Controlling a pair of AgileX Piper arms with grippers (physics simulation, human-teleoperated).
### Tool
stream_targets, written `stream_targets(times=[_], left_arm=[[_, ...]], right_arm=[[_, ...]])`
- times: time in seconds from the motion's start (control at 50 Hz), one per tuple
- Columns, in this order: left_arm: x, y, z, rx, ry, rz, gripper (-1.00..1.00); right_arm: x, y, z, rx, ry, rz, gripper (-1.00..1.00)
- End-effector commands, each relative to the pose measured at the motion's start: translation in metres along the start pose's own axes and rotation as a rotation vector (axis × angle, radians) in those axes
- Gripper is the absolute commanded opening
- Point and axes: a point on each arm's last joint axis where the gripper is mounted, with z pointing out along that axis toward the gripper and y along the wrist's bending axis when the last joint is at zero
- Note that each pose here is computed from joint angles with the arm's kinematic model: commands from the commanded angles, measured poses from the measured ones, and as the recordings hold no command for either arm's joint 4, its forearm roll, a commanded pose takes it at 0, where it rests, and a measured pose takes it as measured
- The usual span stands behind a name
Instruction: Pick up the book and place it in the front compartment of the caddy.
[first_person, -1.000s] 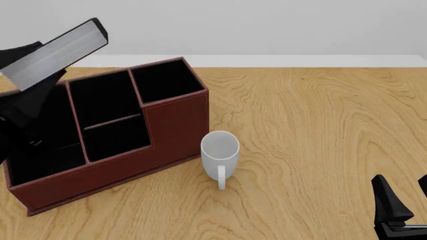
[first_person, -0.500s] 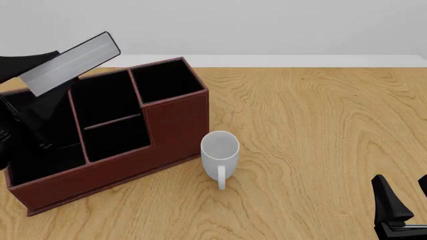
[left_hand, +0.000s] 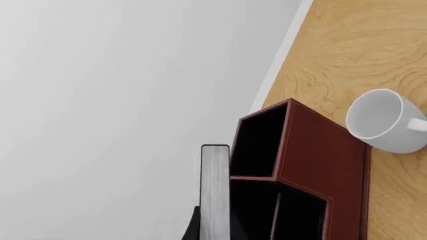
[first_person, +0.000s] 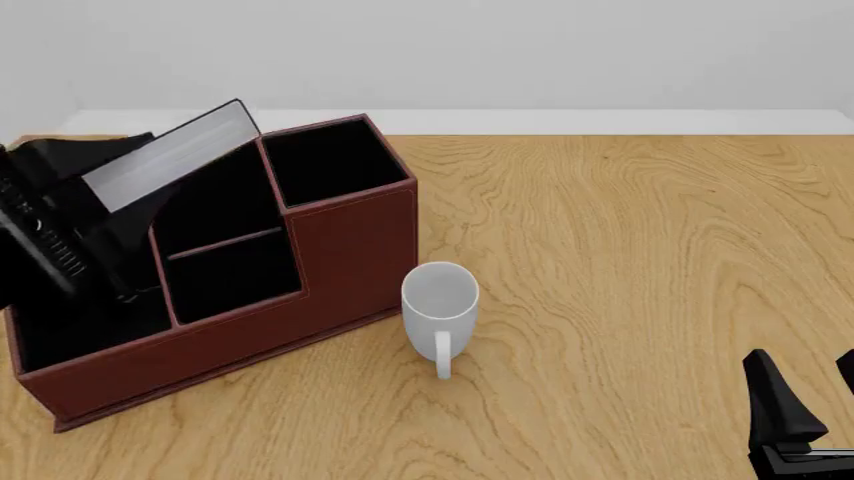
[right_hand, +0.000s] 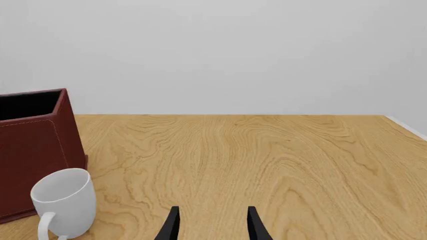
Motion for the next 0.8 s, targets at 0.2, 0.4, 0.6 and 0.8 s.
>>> stream_targets(times=[0.2, 0.4, 0.6, 0.8], left_arm=[[0.010, -0.013, 0.009, 0.016, 0.029, 0.044, -1.00], [0.016, -0.020, 0.014, 0.029, 0.044, 0.046, -1.00], [0.022, -0.028, 0.021, 0.043, 0.062, 0.049, -1.00], [0.028, -0.036, 0.029, 0.048, 0.069, 0.069, -1.00]], right_arm=[[0.000, 0.000, 0.000, 0.000, 0.000, 0.000, 1.00], [0.000, 0.000, 0.000, 0.000, 0.000, 0.000, 1.00], [0.000, 0.000, 0.000, 0.000, 0.000, 0.000, 1.00], [0.000, 0.000, 0.000, 0.000, 0.000, 0.000, 1.00]])
